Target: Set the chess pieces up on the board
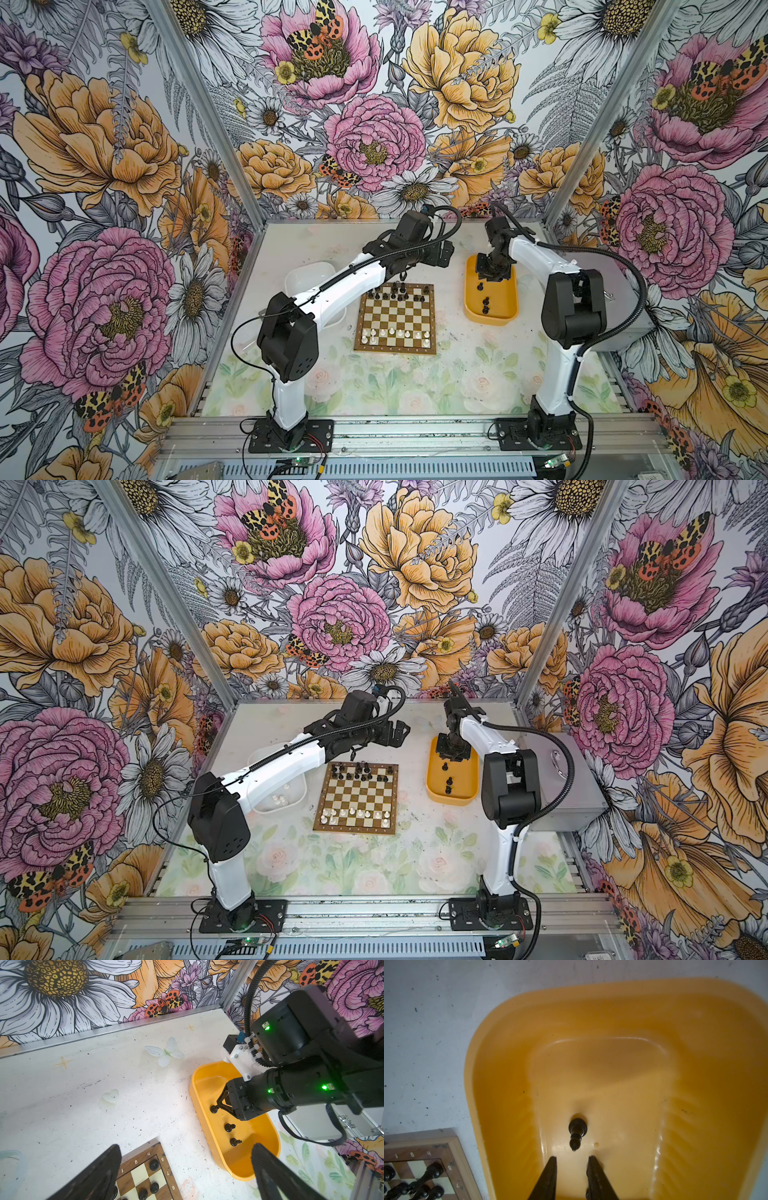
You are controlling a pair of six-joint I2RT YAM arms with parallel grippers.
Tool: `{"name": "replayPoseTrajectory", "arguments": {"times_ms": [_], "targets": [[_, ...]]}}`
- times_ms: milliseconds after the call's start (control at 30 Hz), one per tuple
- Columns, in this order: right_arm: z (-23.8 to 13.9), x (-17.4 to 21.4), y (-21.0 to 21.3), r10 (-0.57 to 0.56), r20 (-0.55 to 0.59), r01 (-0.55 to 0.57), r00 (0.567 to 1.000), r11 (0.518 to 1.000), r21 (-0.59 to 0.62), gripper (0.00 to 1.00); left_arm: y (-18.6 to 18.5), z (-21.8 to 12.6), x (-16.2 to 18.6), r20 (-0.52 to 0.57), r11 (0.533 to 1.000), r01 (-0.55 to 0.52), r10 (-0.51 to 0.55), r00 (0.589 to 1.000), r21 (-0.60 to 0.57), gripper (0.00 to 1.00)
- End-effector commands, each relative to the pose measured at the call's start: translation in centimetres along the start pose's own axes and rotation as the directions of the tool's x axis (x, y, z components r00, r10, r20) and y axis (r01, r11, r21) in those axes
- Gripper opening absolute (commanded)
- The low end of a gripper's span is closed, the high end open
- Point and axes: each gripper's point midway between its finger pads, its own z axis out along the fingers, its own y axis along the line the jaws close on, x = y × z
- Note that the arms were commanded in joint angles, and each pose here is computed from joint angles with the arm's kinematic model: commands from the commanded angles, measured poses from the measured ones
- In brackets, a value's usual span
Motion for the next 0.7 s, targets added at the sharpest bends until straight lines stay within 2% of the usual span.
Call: {"name": "replayPoseTrajectory", "arguments": {"times_ms": [0, 667], "targets": [[1.2, 0.0, -0.3, -0.004, -0.012, 0.004, 1.000, 1.000, 0.008, 0.28, -0.2, -0.2, 0.1, -0.002, 1.000, -0.004, 0.004, 1.000, 0.007, 0.99], [2.8, 0.1, -0.6, -0.003, -0.041, 0.004, 0.999, 1.000, 0.025, 0.26, 1.0, -1.2, -0.4, 0.010, 1.000, -0.006, 0.006, 1.000, -0.012, 0.99]]}}
